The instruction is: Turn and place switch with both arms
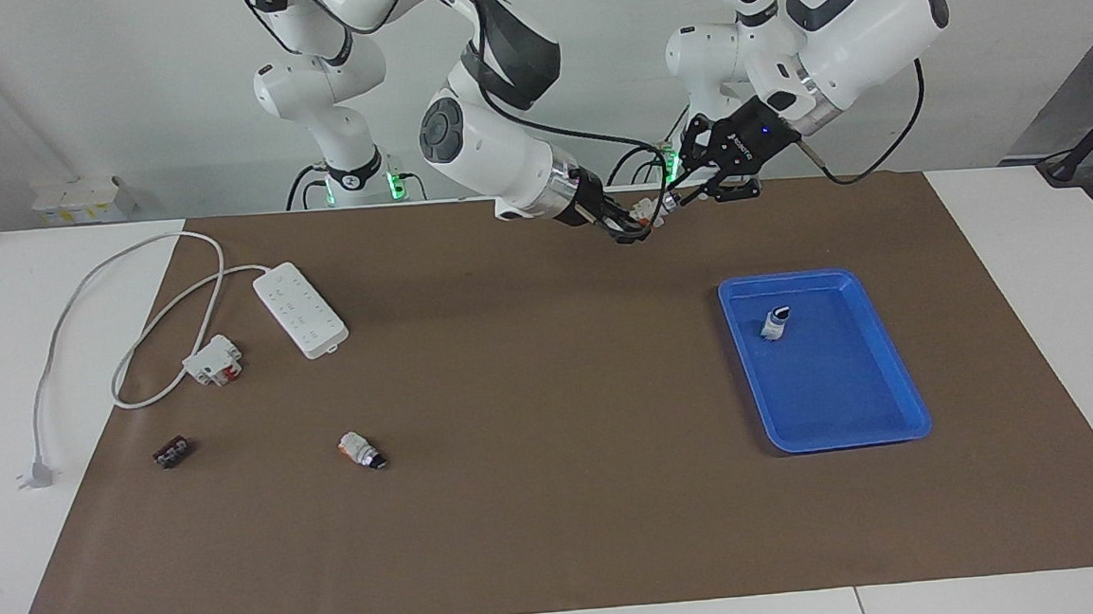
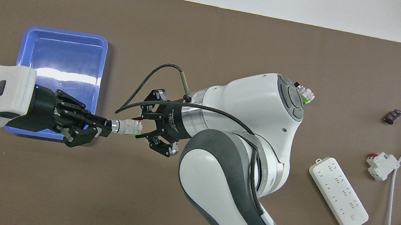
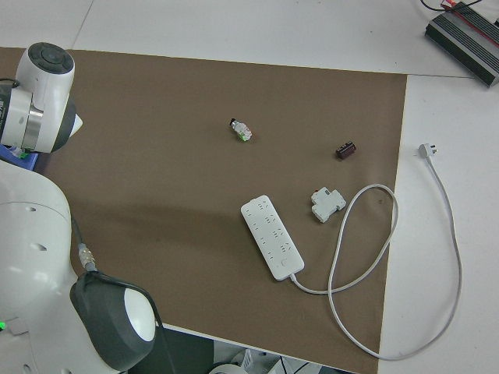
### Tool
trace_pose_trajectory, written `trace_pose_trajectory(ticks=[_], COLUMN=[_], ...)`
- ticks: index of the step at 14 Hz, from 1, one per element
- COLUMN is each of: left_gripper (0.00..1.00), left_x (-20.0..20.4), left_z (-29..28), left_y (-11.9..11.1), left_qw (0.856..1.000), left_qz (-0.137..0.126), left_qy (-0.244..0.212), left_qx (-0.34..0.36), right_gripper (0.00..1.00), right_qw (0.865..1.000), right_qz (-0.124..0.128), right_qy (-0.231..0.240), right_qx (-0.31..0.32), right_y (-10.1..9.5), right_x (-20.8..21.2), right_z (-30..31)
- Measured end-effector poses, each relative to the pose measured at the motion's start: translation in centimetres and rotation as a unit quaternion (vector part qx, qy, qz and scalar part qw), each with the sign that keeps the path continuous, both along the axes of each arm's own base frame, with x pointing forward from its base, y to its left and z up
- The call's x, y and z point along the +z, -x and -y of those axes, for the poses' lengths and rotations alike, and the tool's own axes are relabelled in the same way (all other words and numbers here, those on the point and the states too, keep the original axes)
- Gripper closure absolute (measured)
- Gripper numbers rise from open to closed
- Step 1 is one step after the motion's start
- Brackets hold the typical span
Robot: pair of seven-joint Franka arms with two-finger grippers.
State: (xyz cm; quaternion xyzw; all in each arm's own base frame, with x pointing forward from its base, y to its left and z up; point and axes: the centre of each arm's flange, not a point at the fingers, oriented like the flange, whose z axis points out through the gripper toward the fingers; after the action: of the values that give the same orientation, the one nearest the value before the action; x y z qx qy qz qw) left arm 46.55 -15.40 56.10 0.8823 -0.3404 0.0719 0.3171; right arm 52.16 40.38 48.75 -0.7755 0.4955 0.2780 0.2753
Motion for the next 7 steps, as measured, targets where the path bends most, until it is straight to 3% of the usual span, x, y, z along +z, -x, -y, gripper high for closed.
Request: trace_pose_trajectory(ticks=[7], left_gripper=[0.77], left_x=[-0.14], left_z=[-0.13], left_y=[0.22], left_qw=[1.0], left_qz=[0.003], left_qy=[0.0], left_qx=[-0.001], right_gripper=[0.66], right_qw=[1.0], right_qz=[0.003], right_qy=[-0.001], right_qx=[-0.009], right_y=[-0.71], right_x=[0.23], right_z=[0.81])
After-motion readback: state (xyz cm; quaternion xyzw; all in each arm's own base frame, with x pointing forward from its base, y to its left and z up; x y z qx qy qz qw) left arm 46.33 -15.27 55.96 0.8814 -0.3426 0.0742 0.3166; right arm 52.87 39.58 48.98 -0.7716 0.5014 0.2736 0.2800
